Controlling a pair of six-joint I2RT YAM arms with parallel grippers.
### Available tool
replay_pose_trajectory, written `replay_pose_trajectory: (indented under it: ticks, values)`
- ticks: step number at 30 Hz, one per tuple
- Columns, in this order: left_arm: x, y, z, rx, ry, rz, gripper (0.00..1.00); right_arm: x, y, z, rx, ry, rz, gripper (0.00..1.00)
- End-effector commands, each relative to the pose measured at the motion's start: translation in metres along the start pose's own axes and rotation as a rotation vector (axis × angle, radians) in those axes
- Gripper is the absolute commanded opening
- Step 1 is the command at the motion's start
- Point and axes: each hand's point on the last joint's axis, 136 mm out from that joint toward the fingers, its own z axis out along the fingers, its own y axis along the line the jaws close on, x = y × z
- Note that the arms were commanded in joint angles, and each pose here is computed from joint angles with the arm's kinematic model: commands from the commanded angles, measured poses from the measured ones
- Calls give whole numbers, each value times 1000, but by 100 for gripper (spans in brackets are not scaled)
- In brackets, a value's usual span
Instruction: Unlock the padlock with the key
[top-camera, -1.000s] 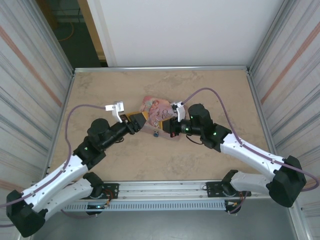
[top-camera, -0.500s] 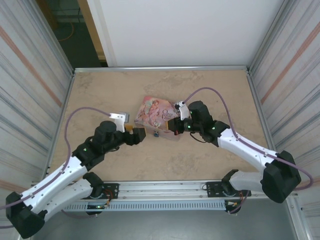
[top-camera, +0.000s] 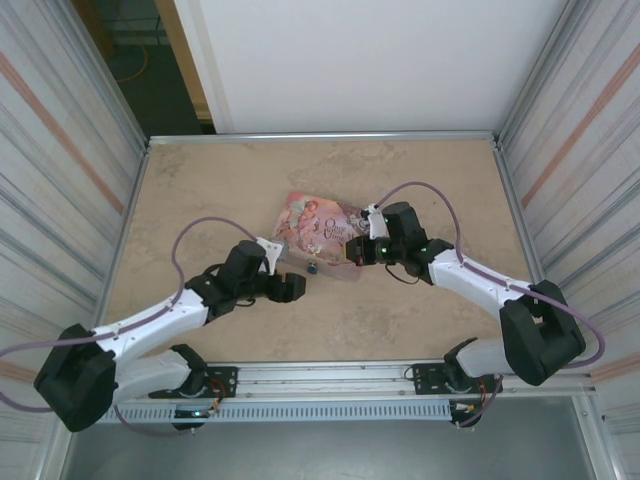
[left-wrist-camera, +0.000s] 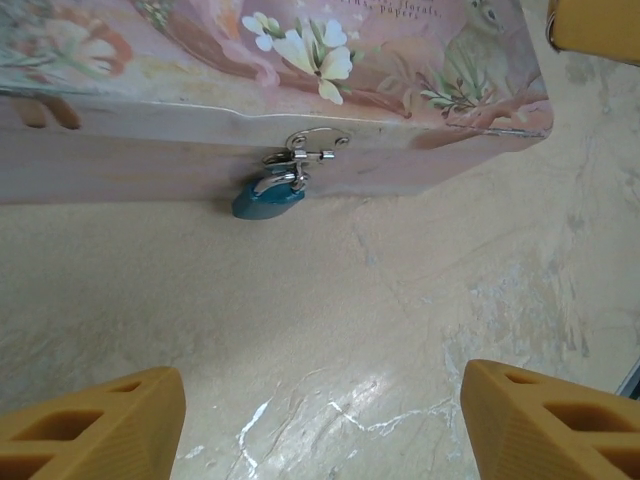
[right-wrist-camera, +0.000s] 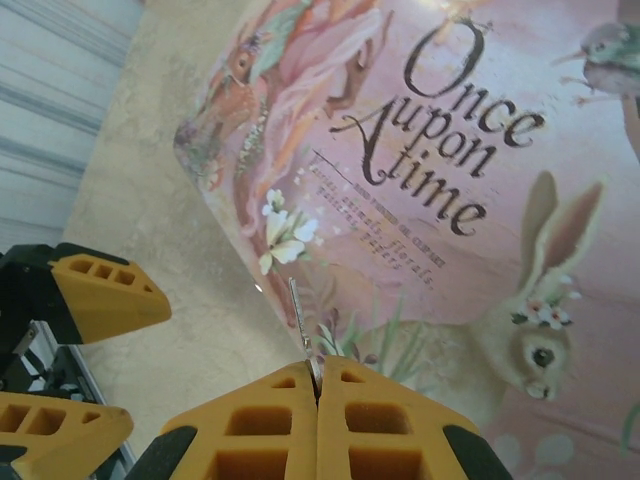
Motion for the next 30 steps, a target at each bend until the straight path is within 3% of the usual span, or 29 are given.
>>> replay_pose_trajectory:
  ticks: [1,11,30]
  values:
    - [-21,-14,5,58,-37,22,73,0,0,1,-49,-11,25,0]
    - [-24,-9,39,44,15,30,74,14,-16,4,-57,-4,26,0]
    - [-28,4,54,45,57,15,72,41,-28,26,-51,56,74,0]
